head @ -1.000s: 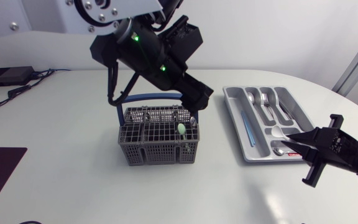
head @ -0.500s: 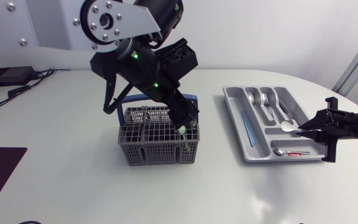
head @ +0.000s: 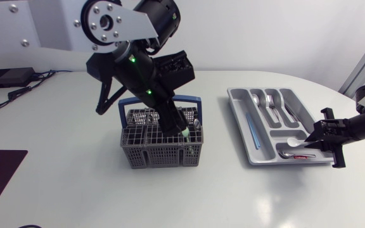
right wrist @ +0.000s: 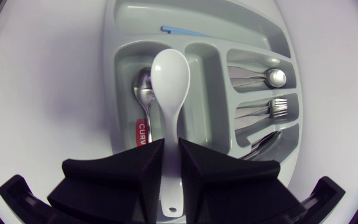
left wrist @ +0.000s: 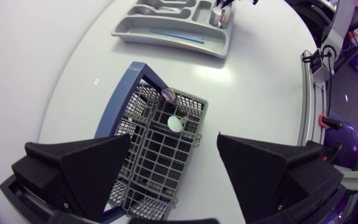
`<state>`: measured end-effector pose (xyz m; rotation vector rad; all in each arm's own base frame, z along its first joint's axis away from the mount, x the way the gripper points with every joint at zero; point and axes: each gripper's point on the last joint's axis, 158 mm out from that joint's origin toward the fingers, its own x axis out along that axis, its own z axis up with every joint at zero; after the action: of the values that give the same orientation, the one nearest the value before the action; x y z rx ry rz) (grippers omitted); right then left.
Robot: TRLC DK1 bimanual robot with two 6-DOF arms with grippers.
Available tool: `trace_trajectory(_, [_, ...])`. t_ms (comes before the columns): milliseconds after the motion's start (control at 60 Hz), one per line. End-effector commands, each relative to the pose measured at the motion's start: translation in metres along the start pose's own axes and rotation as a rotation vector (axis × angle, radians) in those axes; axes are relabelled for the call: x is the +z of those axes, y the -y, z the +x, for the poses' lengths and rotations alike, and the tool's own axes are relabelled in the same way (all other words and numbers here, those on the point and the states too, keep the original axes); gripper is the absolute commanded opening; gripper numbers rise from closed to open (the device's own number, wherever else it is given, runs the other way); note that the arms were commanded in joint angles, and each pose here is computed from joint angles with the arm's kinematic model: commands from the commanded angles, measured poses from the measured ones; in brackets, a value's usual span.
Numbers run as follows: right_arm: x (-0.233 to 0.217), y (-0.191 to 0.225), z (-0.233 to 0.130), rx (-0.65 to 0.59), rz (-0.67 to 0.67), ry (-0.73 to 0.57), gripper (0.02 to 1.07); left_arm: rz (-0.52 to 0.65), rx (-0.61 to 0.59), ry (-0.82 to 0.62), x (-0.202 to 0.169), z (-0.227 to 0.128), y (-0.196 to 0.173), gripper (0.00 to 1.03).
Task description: Unload the cutlery basket into the drawer organizer.
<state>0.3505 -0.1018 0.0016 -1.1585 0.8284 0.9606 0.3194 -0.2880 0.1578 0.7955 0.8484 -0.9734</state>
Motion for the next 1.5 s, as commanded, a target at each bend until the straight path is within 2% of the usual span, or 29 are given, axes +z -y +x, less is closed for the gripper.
trace_trajectory(0, [0.001,-0.008,0.008,0.045,-0.06,0.007,0.17,0.055,-0.043,-0.073,-0.021,0.019,0.009,0.97])
trace_trajectory(267, [-0.003,-0.009,0.022,0.055,-0.089,-0.022,0.18,0.11,-0.063,-0.108,-0.026,0.039,0.002,0.97])
trace_trajectory(417, [-0.007,-0.003,0.025,0.03,-0.099,-0.031,0.44,0.115,-0.074,-0.104,-0.021,0.042,0.001,0.97])
trace_trajectory(450, [-0.007,-0.003,0.024,0.028,-0.099,-0.032,0.52,0.115,-0.079,-0.098,-0.018,0.043,0.002,0.97])
trace_trajectory(500, [-0.007,-0.002,0.023,0.021,-0.097,-0.034,0.73,0.111,-0.094,-0.095,-0.015,0.043,0.003,0.97])
trace_trajectory(533, [-0.007,0.0,0.022,0.017,-0.089,-0.036,0.83,0.108,-0.101,-0.096,-0.014,0.043,0.003,0.97])
trace_trajectory(567, [-0.007,0.002,0.02,0.011,-0.083,-0.038,0.91,0.104,-0.107,-0.096,-0.012,0.043,0.003,0.97])
trace_trajectory(617, [-0.007,0.004,0.018,0.003,-0.081,-0.038,0.95,0.085,-0.112,-0.084,-0.008,0.043,0.002,0.97])
trace_trajectory(767, [-0.004,0.005,0.005,-0.025,-0.056,-0.022,0.98,-0.041,-0.129,-0.066,0.002,0.041,-0.004,0.96])
trace_trajectory(933, [0.011,-0.002,-0.015,-0.061,0.003,0.05,0.99,-0.152,-0.151,-0.081,-0.003,0.04,0.007,0.96])
trace_trajectory(1183, [0.033,-0.023,-0.045,-0.089,0.103,0.19,1.0,-0.324,-0.077,0.023,-0.013,0.051,0.008,0.94])
trace_trajectory(1367, [0.039,-0.04,-0.04,-0.087,0.149,0.246,1.0,-0.409,0.03,0.092,-0.015,0.059,0.006,0.92])
trace_trajectory(1483, [0.039,-0.048,-0.036,-0.079,0.165,0.257,1.0,-0.444,0.071,0.11,-0.013,0.062,0.006,0.87])
